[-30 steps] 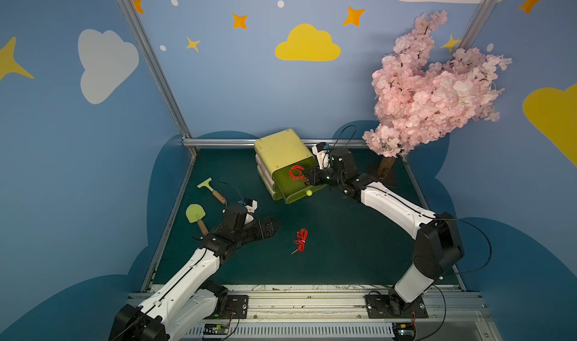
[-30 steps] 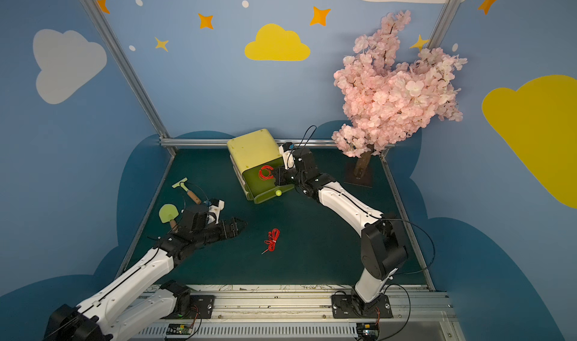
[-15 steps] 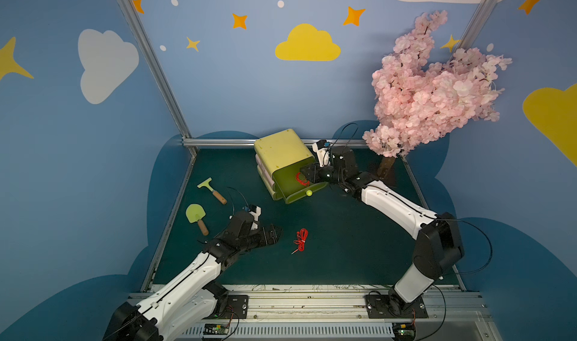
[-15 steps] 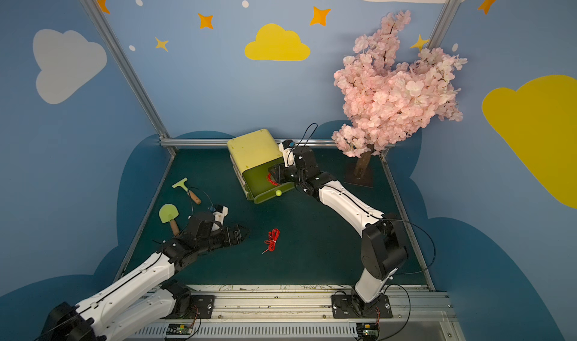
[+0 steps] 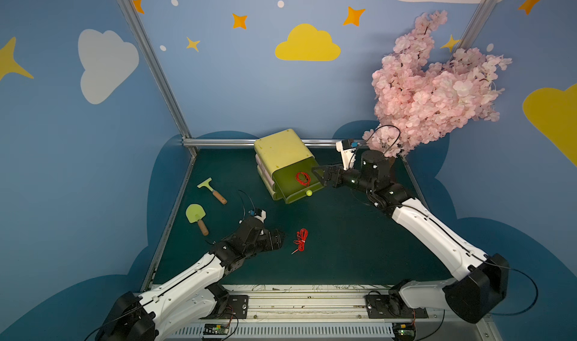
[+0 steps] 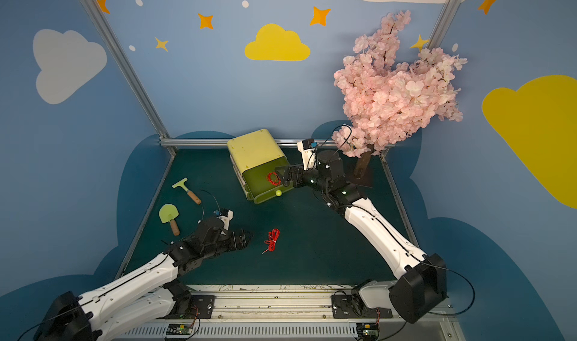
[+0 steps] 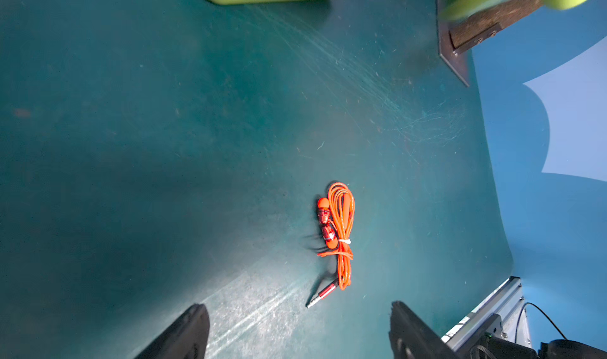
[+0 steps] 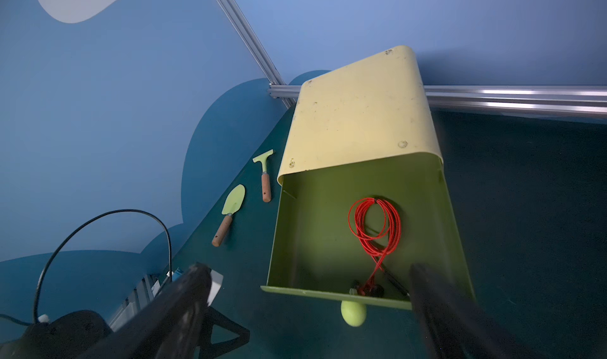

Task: Place the wired earphones into the drawer by color
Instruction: Place the wired earphones in the drawer, then pick up the wired earphones from the center of the board.

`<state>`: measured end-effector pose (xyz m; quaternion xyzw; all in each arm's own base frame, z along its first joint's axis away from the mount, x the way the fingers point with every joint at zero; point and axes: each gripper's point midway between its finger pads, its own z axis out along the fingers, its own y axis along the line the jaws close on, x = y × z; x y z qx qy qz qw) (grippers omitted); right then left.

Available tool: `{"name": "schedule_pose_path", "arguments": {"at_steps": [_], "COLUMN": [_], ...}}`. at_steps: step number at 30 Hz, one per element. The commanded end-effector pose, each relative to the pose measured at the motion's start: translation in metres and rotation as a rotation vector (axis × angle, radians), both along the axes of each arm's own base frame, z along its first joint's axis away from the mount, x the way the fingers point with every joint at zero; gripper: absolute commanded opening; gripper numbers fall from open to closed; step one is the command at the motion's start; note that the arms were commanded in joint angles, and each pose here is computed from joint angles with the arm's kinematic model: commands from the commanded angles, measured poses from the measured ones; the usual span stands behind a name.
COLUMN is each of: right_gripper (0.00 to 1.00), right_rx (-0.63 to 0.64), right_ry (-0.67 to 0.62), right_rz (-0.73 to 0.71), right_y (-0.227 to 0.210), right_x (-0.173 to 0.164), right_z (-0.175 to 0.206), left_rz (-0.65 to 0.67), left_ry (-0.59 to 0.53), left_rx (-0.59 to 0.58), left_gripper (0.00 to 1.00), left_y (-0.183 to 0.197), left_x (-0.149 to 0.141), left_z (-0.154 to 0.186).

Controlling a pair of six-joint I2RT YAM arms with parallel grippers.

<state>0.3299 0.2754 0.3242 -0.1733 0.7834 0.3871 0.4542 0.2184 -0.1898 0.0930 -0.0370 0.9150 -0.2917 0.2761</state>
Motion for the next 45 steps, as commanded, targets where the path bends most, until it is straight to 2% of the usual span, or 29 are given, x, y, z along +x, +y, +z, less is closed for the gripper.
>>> {"name": "schedule_pose_path", "arguments": {"at_steps": [1,10,18,25,33,45], "right_gripper": [0.98,0.98,0.98,0.98,0.98,0.98], "right_rx": [-0.039,-0.098,-0.160,-0.173,-0.184,-0.174], "right_ry": [0.026,-0.011,0.016,0.029,0.038,0.036], "right_rz": [-0.040,-0.148,-0.271,-0.300,-0.304,-0.318], "right_y": [-0.019,-0.062,-0.092,-0.102,-0.105,-0.109], "right_x": [-0.014,-0.043,-0.048,-0.053,-0.054,-0.056], "right_z": [-0.020,-0.056,-0.085,-0.094,-0.101,-0.099], "left_rz": [0.004,-0.044,-0.089,-0.108,-0.134,-0.138], "left_ry": [-0.012,0.025,0.049,0.100,0.111,0.131], "left_rx": [-0.006,0.064,0.114,0.161,0.167,0.196], "left_gripper": [0.85,0.81,0.77,0.71,0.56,0.40], "left_y": [-0.010,-0.044,-0.071,-0.079,-0.090,-0.095], "left_x": [0.004,0.003,0.001,-0.004,-0.004,-0.004], "left_z": [-0.001,-0.020,-0.032,-0.050,-0.057,-0.067]}}
